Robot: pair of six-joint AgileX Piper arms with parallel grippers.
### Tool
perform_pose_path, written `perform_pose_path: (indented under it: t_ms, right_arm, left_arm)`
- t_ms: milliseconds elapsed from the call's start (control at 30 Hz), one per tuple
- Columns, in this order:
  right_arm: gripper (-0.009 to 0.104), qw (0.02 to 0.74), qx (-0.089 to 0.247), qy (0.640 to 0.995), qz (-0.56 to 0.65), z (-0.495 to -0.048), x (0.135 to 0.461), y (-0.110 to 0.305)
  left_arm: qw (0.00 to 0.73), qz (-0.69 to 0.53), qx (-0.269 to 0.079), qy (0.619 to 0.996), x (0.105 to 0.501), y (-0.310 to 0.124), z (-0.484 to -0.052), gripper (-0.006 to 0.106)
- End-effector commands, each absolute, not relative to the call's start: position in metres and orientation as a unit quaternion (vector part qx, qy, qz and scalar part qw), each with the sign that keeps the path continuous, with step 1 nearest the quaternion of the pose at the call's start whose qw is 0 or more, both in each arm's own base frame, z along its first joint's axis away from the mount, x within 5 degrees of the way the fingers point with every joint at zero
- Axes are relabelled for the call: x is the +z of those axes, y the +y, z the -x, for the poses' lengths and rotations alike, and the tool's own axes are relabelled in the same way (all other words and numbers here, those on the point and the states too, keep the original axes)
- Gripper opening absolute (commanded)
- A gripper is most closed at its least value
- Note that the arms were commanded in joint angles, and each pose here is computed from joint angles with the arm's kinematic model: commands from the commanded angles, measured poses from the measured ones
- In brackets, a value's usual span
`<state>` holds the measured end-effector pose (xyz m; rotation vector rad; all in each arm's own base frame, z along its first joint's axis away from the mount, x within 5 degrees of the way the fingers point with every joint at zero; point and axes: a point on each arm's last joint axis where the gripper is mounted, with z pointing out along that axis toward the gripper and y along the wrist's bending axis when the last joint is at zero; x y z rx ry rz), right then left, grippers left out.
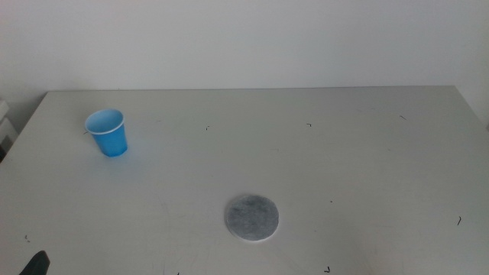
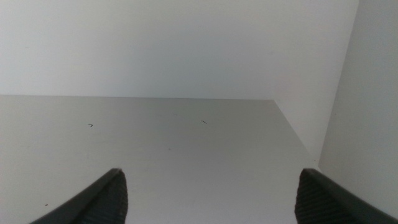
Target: Place an empty cup on a cup mat.
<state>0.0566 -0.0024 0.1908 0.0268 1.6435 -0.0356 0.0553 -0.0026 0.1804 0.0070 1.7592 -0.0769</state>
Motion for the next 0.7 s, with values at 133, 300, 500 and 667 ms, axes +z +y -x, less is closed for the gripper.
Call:
perform_pose_path:
  t_ms: [133,300,500,667]
  right_arm:
    - [0.094,0.720,-0.023,0.694,-0.004,-0.054,0.202,-0.002]
    - [0.094,0.720,-0.023,0.694,-0.004,-0.054,0.202,-0.002]
    - [0.094,0.720,-0.023,0.694,-0.004,-0.054,0.202,-0.002]
    - [0.094,0.720,-0.023,0.694,-0.004,-0.054,0.202,-0.002]
  left_arm:
    - [0.648,0.005,-0.046,0.760,0.229,-0.004,-0.072,0.094]
    - [0.645,0.004,-0.045,0.763,0.280,-0.006,-0.097,0.094]
    - [0.639,0.005,-0.044,0.768,0.340,-0.009,-0.135,0.094]
    - [0.617,0.008,-0.040,0.786,0.386,-0.010,-0.159,0.094]
